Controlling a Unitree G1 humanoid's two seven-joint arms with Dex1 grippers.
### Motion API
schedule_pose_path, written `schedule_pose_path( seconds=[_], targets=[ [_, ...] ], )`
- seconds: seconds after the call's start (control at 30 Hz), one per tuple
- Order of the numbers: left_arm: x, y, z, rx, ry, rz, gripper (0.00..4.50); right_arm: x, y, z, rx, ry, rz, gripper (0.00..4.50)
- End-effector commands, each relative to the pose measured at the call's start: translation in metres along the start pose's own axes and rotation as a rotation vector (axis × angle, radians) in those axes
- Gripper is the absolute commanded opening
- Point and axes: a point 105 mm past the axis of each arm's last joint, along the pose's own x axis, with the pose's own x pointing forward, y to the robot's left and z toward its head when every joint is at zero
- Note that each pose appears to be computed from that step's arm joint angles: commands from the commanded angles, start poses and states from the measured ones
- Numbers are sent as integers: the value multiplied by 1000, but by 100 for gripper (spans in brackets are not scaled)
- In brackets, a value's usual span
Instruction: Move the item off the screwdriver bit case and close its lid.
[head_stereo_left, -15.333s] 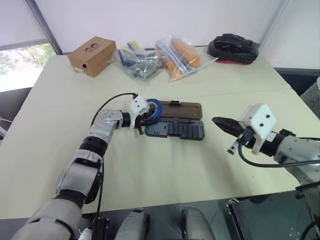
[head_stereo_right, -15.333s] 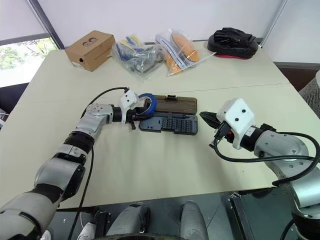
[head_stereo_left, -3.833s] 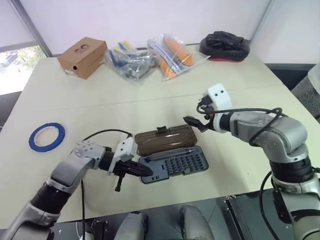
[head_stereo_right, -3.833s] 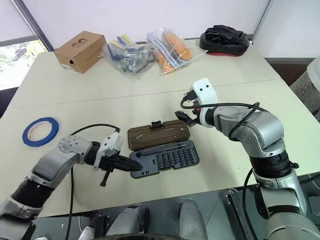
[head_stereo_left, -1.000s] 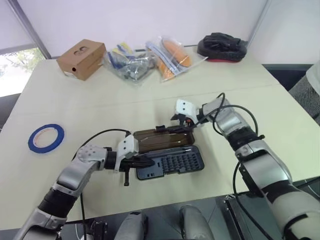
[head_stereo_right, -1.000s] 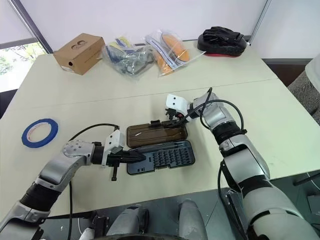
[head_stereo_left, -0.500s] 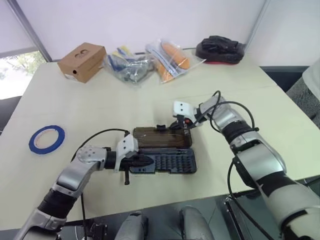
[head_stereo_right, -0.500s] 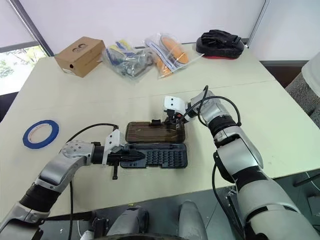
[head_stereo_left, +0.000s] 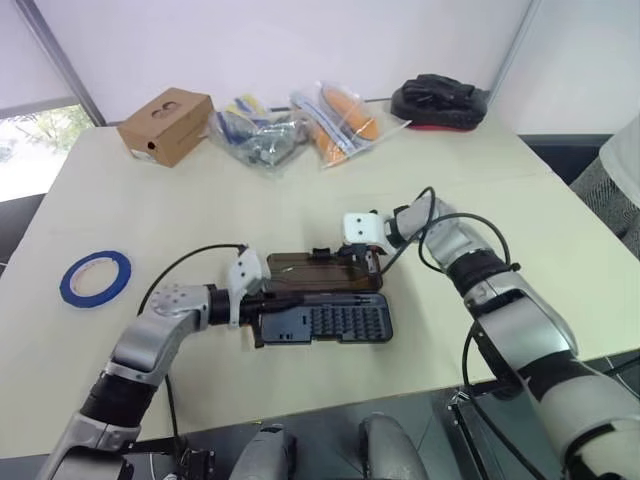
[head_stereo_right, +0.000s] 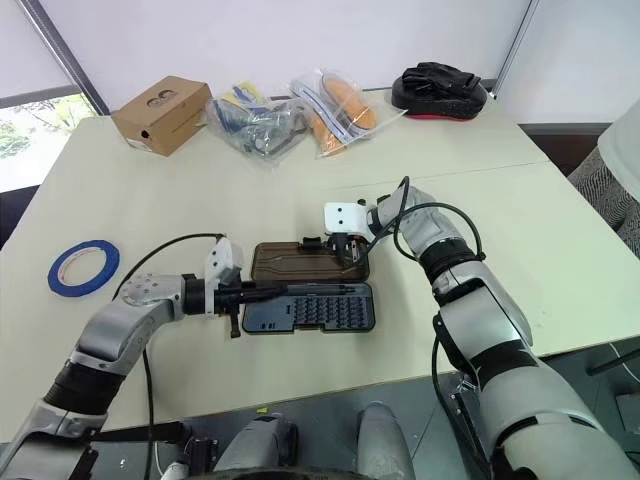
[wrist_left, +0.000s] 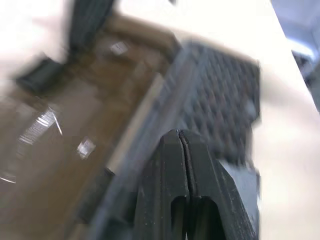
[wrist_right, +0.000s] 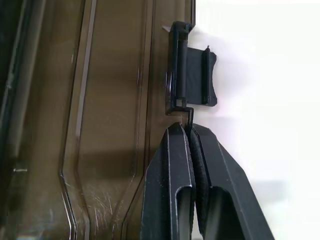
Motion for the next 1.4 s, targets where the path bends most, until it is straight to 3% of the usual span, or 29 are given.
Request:
schedule_pose_path(
  seconds=[0.03, 0.27, 0.47, 0.7, 0.97, 1.2, 1.3, 1.4],
  targets=[
    [-7, 14, 25, -20, -87, 59, 0, -18, -14, 10, -95, 10, -124, 3],
    [-20, 55, 72, -137, -290, 210, 0, -39, -4, 25, -189, 14, -229, 3],
    [-24, 90, 73, -198, -319, 339, 0, -53, -10, 42, -261, 14, -349, 3],
    [-13, 114, 49, -221, -242, 378, 0, -62, -17, 61, -321, -12, -449, 3],
    [17, 96, 16, -206, -83, 194, 0, -67, -17, 66, -315, -19, -475, 3],
    [23, 82, 19, -236, -102, 75, 0, -67, -14, 66, -302, -16, -460, 3],
    [22, 81, 21, -238, -103, 68, 0, -66, -10, 66, -274, -25, -437, 76],
    [22, 81, 23, -236, -109, 70, 0, -65, -7, 63, -261, -13, -416, 212]
  ],
)
